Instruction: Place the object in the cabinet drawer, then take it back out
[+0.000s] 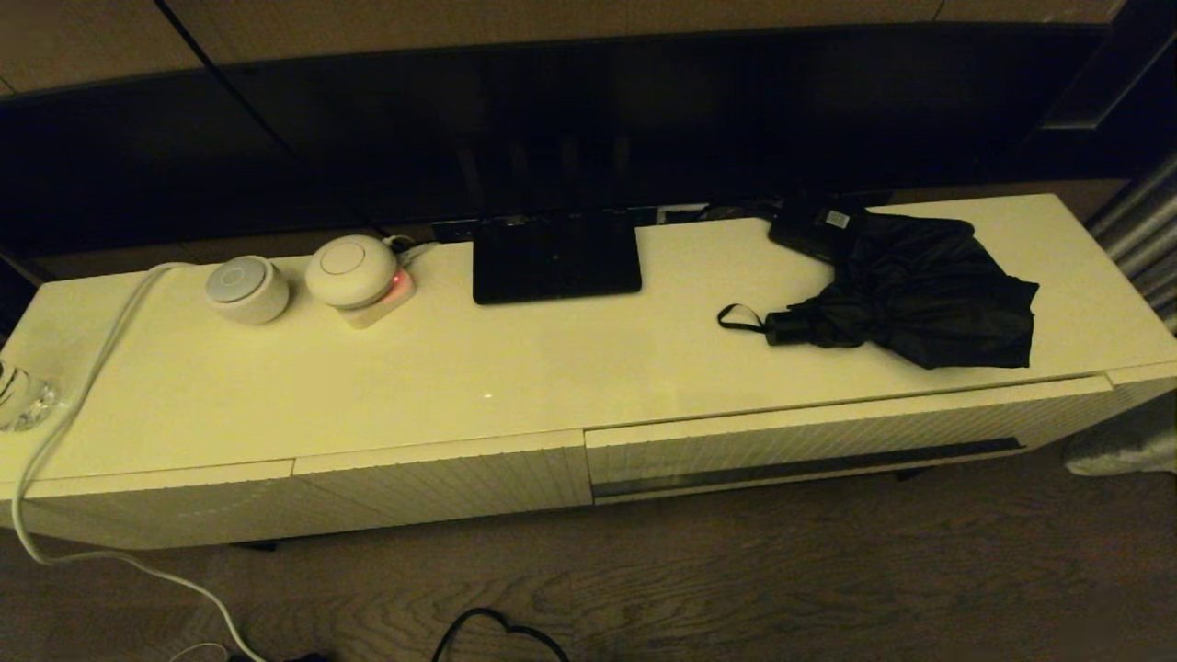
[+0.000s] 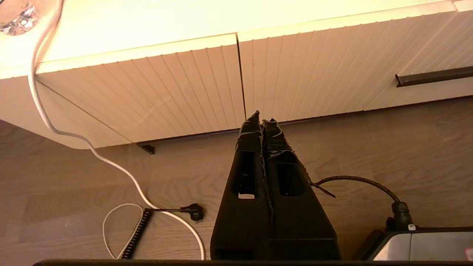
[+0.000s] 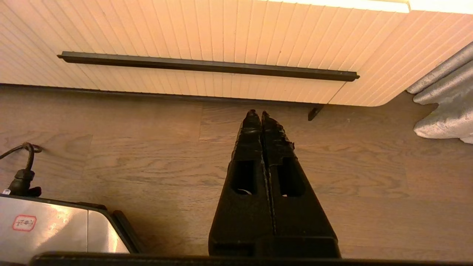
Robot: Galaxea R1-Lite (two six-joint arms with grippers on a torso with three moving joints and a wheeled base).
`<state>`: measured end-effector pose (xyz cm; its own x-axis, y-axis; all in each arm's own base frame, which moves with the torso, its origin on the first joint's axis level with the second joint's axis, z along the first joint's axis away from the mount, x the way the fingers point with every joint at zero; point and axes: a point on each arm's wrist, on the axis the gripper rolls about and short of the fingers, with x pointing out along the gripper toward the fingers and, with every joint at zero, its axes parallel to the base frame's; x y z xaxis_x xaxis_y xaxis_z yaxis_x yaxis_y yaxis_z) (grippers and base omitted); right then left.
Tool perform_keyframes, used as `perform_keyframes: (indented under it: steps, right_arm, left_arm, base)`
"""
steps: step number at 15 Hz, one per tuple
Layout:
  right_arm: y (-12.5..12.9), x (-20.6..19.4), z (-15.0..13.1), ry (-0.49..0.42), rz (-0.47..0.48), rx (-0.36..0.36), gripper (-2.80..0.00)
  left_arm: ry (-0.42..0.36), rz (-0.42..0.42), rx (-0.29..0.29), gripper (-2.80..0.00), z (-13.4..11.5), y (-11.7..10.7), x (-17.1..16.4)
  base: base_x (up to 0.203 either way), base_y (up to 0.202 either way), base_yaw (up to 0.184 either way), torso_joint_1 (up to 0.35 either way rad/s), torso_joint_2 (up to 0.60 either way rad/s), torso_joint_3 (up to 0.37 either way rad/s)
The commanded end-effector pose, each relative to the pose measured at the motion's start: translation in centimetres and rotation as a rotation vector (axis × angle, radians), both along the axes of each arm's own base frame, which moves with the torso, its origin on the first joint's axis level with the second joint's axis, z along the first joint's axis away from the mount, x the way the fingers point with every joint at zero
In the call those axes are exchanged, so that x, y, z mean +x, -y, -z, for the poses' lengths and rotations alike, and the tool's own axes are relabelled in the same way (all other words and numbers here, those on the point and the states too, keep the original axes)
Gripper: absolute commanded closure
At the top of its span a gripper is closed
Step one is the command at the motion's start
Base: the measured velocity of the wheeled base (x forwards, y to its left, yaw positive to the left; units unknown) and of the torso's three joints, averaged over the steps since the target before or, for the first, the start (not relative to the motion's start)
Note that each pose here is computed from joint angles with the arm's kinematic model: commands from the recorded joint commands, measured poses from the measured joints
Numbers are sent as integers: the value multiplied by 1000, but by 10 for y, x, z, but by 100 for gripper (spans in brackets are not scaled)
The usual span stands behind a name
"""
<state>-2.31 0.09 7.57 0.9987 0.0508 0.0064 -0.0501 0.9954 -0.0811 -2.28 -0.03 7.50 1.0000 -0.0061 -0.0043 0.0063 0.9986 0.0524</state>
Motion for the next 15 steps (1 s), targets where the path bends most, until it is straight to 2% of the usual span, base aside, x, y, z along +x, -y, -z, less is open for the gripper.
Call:
perform_keyframes:
  steps: [1,15]
  right_arm:
    - [0,0,0,-2,0,1,0]
    - [0,0,0,-5,0,7,0]
  left_arm:
    - [-3,0,0,0,1,0,0]
    - [-3,0,0,0,1,0,0]
  base:
    - [0,0,0,0,0,0]
    - [0,0,0,0,0,0]
